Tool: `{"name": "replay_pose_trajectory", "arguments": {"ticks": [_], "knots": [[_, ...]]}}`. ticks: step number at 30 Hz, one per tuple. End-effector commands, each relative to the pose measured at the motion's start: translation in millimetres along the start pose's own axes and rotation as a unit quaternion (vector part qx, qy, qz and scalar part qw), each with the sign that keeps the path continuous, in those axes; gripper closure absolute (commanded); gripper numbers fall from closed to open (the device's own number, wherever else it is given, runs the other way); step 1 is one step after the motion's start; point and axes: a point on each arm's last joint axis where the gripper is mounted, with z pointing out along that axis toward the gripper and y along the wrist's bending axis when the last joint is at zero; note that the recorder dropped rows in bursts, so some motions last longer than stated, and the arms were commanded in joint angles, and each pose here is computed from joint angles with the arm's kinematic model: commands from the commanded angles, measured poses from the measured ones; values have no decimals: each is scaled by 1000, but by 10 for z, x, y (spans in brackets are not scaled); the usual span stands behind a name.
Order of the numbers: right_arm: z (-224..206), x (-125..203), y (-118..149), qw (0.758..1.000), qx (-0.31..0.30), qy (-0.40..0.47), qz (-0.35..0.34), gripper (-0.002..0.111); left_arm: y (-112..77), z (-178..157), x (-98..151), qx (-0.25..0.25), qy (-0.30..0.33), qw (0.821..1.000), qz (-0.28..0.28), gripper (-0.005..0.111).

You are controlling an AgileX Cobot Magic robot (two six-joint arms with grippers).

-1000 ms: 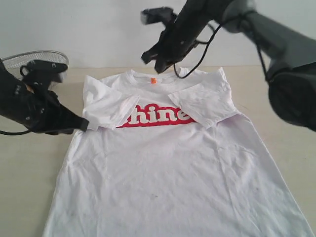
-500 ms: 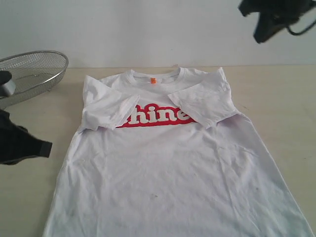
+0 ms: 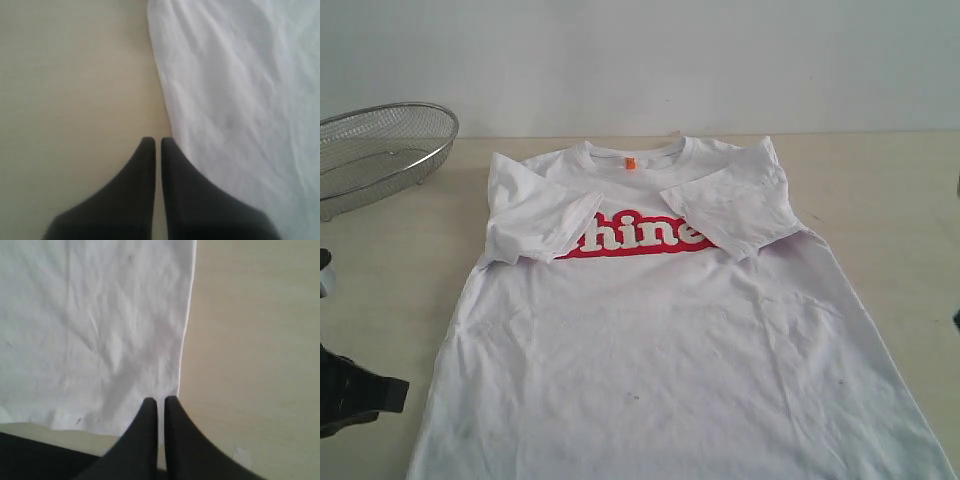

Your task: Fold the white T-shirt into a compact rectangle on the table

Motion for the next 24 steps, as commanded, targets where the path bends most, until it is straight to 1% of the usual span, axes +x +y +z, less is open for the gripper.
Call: {"name": "replay_pose_trajectory", "arguments": {"ticks": [1, 3, 6, 7, 8, 9, 13, 17, 20, 22, 24], "knots": [[282, 200, -26, 1000, -1, 23, 14, 103, 9, 66, 62, -2, 32, 999, -18, 102], [362, 270, -19, 999, -7, 37, 18, 92, 8, 100, 69, -1, 41, 999, -26, 102], [395, 289, -18, 999, -8, 36, 23, 71, -5, 143, 82, 0, 53, 998, -23, 102], [405, 292, -16, 999, -9, 35, 34, 66, -19, 154, 86, 1, 55, 998, -21, 102], [409, 289, -19, 999, -7, 32, 43, 63, -39, 168, 95, 4, 60, 998, -14, 102], [416, 284, -22, 998, -5, 27, 54, 61, -74, 178, 108, 10, 64, 998, -2, 102], [505, 325, -37, 997, 1, 18, 76, 61, -184, 203, 122, 33, 61, 997, 32, 102], [590, 344, -57, 995, 9, 0, 103, 61, -238, 201, 117, 55, 54, 996, 39, 102], [661, 313, -80, 991, 9, 11, 134, 61, -283, 196, 112, 80, 50, 994, 48, 102], [731, 277, -105, 990, 12, 18, 140, 61, -300, 196, 74, 89, 29, 995, 46, 102], [818, 242, -131, 989, 12, 29, 147, 61, -336, 175, -15, 98, 6, 994, 53, 102]]}}
